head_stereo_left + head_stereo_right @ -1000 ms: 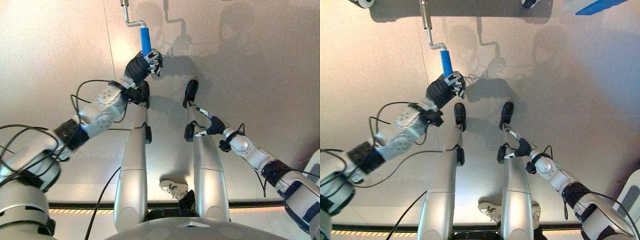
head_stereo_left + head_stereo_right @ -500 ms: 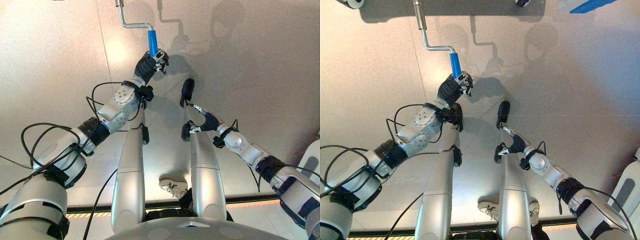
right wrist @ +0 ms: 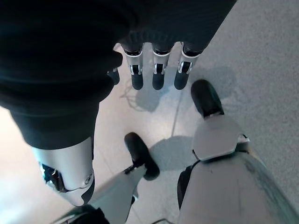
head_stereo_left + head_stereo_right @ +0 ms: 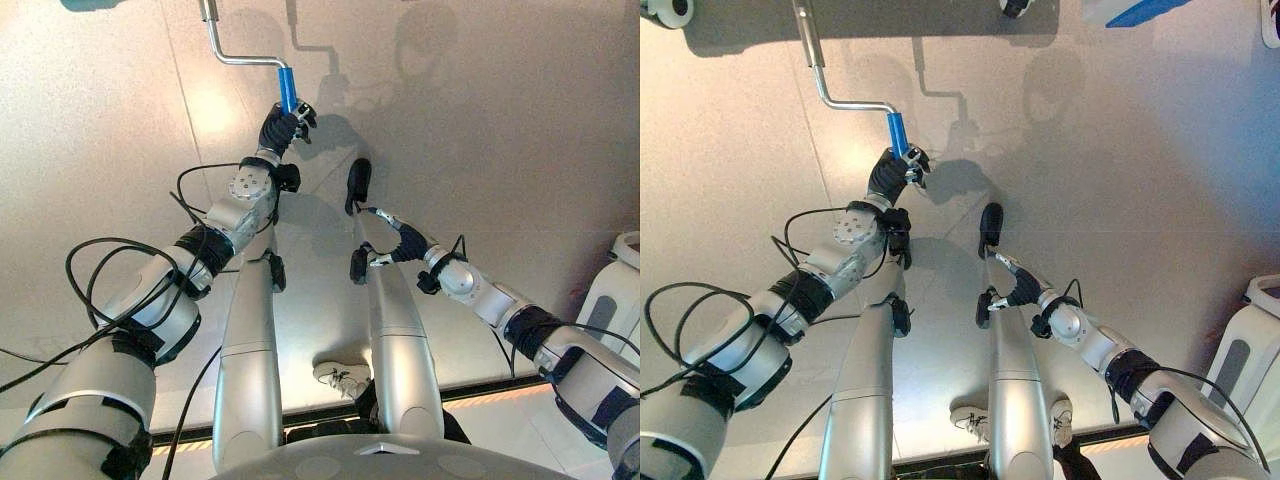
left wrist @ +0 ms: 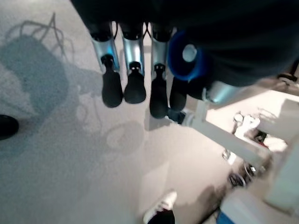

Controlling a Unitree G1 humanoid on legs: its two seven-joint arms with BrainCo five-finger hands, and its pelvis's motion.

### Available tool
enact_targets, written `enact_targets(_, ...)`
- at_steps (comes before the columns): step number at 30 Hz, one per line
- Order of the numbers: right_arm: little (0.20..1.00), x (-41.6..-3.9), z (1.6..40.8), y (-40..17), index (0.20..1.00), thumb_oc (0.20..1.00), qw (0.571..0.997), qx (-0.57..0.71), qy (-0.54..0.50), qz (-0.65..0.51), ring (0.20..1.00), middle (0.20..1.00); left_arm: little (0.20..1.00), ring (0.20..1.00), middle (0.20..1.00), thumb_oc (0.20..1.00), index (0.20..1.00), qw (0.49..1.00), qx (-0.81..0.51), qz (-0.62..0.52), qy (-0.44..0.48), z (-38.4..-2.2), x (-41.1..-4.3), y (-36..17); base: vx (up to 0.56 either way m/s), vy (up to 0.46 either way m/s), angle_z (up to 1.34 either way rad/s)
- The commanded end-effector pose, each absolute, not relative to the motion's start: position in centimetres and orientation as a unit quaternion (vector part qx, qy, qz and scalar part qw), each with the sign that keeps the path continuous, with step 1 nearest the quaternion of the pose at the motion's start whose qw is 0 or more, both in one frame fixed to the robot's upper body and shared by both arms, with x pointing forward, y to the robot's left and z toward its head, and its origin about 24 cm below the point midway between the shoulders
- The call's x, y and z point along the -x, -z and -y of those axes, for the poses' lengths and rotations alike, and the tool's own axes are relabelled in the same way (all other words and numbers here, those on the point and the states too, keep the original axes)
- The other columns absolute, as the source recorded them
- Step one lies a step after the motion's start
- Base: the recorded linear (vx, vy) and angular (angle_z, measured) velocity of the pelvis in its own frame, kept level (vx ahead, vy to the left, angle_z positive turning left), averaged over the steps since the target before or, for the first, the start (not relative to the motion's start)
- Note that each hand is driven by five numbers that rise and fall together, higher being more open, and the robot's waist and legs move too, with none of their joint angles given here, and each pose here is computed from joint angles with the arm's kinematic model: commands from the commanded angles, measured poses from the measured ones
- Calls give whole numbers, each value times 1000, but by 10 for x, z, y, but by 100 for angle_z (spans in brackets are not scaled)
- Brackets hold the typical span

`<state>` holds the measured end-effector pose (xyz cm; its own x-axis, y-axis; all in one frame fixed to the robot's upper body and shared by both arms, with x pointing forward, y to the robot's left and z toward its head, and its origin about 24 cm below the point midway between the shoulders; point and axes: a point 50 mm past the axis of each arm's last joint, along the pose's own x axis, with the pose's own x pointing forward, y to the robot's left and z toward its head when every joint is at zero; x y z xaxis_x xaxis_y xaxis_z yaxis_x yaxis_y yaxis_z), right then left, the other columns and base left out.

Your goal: Raise the hospital bed

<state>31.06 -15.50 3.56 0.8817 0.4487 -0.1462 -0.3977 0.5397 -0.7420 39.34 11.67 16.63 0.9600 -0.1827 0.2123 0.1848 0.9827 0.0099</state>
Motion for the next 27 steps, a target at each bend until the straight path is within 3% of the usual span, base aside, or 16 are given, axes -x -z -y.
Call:
enact_targets(1,1000,-307,153,-43,1000,1000,872,415,-254,52,1000,1000,200,200,200,200,200,978,22,160,133,-63,-398,-209,5,-9,-11)
enact_targets(12,1000,-302,160,-43,1000,1000,879,406,-244,55,1000,1000,200,200,200,200,200,991,24,128,19,-118,-411,-195,2,-8,-1)
enact_targets(27,1000,-298,176,-45,1000,1000,888,398,-225,51,1000,1000,200,200,200,200,200,986,27,75,-148,-234,-399,-161,0,0,0)
